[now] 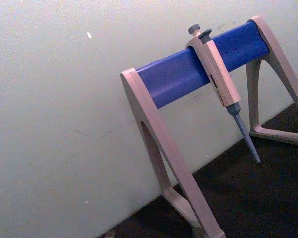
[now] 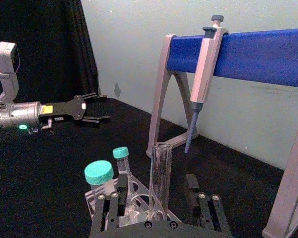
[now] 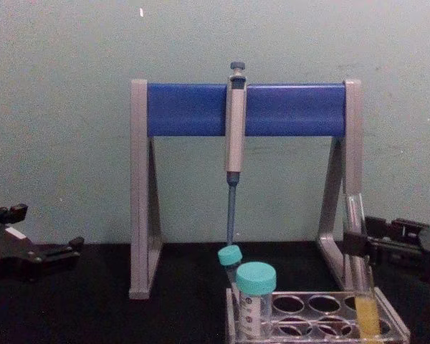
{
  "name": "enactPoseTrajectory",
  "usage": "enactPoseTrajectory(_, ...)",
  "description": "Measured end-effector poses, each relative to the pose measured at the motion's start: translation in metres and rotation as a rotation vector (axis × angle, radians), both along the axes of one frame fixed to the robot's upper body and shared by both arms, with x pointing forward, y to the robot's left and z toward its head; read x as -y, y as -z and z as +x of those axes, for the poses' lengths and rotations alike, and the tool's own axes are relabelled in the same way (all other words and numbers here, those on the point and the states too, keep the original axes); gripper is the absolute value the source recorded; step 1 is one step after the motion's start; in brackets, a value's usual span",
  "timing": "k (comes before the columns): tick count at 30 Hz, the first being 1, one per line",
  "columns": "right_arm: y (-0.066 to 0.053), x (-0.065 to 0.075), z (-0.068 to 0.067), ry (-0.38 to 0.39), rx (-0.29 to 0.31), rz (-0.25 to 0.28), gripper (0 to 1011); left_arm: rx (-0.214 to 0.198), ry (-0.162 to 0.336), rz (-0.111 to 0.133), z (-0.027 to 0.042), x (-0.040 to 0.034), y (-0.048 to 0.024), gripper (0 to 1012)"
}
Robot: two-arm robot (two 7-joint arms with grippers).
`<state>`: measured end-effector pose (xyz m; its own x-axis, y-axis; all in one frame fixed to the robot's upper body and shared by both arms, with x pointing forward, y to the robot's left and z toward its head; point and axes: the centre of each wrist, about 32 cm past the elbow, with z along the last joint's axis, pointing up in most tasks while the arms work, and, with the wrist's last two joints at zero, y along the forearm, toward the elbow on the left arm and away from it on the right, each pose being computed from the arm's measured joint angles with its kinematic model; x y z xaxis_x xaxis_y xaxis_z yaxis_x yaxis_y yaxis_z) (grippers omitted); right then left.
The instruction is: Pick up the test tube from the test tube rack, shake it, then place it back into the test tube rack.
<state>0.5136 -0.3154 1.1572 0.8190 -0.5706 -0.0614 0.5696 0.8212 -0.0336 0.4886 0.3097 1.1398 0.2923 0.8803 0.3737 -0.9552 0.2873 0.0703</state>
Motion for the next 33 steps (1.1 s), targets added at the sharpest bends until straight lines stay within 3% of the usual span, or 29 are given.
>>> enactPoseTrajectory(11,0.0000,0.0000,0.0000,0.000,0.001,0.001,1000,0.000,0.000,0.000,0.0000,0.0000,0.0000,1001)
enactPoseTrajectory(28,0.0000,0.0000,0.0000,0.000,0.001,0.002,1000,0.000,0.000,0.000,0.0000,0.0000,0.0000,1001)
enactPoseTrajectory(33,-0.0035,-0.0012,-0.0030,0.010,0.063,0.018,1000,0.000,0.000,0.000,0.0000,0.0000,0.0000,1001)
